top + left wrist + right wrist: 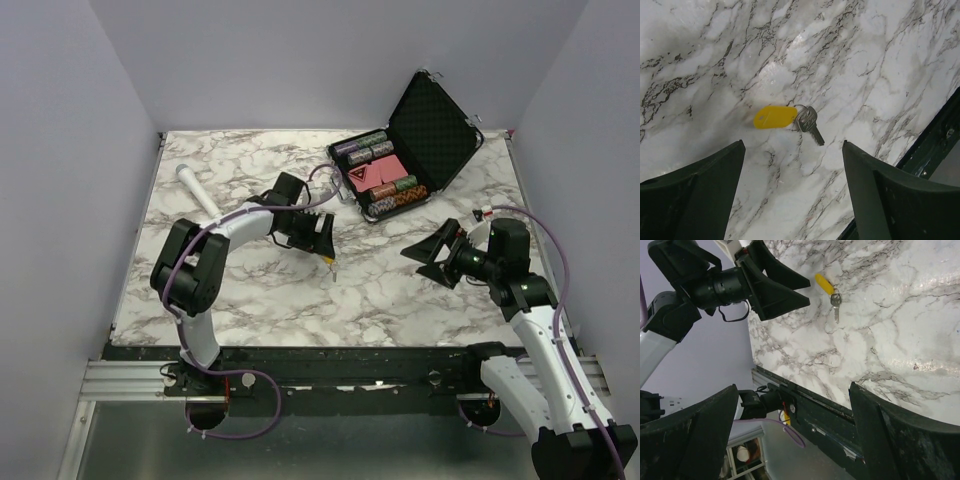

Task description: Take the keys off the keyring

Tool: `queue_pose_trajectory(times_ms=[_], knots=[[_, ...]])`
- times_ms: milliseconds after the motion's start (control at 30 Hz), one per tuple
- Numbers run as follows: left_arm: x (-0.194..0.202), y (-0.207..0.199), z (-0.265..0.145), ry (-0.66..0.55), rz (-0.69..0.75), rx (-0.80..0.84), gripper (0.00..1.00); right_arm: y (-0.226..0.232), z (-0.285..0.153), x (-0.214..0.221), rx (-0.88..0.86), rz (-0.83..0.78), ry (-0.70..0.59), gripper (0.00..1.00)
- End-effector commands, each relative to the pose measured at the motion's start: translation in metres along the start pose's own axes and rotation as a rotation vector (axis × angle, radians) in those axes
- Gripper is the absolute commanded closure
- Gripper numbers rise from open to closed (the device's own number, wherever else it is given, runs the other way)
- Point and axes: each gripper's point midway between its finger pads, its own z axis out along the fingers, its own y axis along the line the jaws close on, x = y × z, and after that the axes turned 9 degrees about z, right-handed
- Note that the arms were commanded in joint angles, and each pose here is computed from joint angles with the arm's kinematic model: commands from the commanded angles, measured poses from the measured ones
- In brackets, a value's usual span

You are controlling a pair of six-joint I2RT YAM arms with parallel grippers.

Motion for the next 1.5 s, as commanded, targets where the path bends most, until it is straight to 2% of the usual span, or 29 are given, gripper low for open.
queue_pose_trajectory(times_ms=[0,67,267,500,700,900,1033,1067,1200,1300,1400,1467], knots=[[-0.009,-0.001,0.007,0.009,0.04,0.03,0.14,0.013,-0.005,0.0,-0.028,-0.031,0.009,0.0],[-0.009,0.0,0.01,0.018,0.038,0.031,0.15,0.014,-0.005,0.001,-0.03,-0.032,0.013,0.0],[-0.005,0.002,0.018,0.059,0.028,0.055,0.28,0.016,-0.006,-0.001,-0.023,-0.037,0.016,0.0],[0.004,0.0,0.024,0.099,0.024,0.063,0.37,0.018,-0.005,-0.002,-0.023,-0.04,0.021,0.0],[0.003,-0.005,0.026,0.096,0.025,0.098,0.48,0.014,-0.005,0.0,-0.011,-0.044,0.027,0.0],[0.001,-0.004,0.028,0.098,0.033,0.096,0.55,0.015,-0.005,-0.001,-0.013,-0.046,0.025,0.0],[0.0,-0.003,0.029,0.099,0.032,0.087,0.55,0.014,-0.005,0.0,-0.011,-0.046,0.029,0.0],[-0.001,-0.001,0.029,0.1,0.035,0.082,0.52,0.014,-0.005,0.0,-0.013,-0.046,0.027,0.0],[-0.005,0.005,0.027,0.09,0.031,0.049,0.21,0.016,-0.006,0.0,-0.017,-0.047,0.029,0.0],[-0.008,0.001,0.03,0.082,0.017,0.082,0.1,0.016,-0.006,0.001,-0.016,-0.048,0.031,0.0],[-0.01,0.002,0.033,0.082,0.002,0.084,0.11,0.016,-0.006,0.001,-0.014,-0.051,0.034,0.0],[-0.01,0.002,0.036,0.089,-0.007,0.095,0.17,0.017,-0.007,0.001,-0.016,-0.055,0.033,0.0]])
